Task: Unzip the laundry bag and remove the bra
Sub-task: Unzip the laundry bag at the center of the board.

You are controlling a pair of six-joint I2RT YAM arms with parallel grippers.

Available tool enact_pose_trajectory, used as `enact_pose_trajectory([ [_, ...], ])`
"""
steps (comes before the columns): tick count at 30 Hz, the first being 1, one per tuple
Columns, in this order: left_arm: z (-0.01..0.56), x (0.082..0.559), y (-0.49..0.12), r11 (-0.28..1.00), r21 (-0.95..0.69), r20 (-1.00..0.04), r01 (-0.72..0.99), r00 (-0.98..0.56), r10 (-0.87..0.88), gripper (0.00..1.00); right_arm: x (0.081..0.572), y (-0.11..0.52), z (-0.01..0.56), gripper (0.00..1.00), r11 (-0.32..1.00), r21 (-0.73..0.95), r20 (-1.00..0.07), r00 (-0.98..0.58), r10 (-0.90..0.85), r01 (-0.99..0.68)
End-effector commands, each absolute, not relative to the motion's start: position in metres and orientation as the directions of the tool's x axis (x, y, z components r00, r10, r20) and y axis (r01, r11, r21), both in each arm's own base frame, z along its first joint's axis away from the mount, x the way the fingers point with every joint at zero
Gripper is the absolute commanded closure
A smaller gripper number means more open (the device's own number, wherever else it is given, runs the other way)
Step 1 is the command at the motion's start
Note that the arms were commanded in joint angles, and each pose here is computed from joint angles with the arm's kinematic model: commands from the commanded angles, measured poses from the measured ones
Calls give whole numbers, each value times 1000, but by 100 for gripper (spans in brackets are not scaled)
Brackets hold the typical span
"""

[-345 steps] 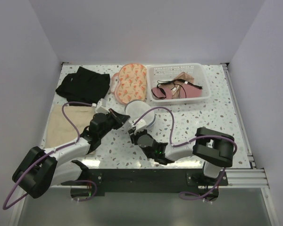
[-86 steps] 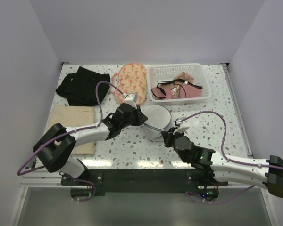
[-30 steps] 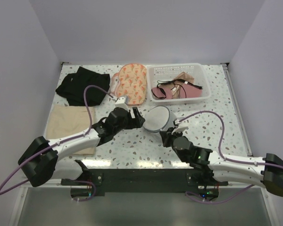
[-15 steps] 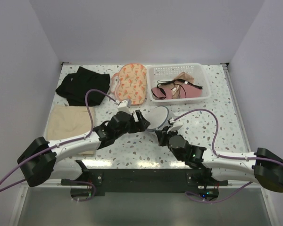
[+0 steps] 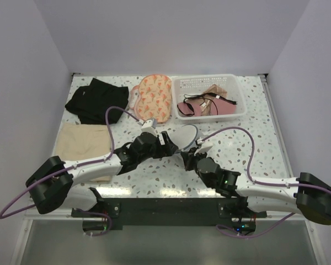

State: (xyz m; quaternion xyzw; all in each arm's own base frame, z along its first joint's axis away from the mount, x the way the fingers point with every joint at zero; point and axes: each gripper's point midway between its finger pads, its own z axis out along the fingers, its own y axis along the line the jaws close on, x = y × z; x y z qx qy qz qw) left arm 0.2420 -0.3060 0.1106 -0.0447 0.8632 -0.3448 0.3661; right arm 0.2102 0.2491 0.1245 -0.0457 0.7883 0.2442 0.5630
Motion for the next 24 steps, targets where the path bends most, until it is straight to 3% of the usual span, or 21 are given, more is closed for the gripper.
enact_pose_trajectory([
  [1, 121, 250, -310, 745, -645, -611, 171, -700, -369, 15, 216, 263, 156, 100, 843, 390, -906, -317, 280, -370],
  [24, 113, 256, -319, 757, -634, -609, 156, -705, -365, 15, 212, 284, 156, 100, 807, 384, -909, -335, 246, -448],
])
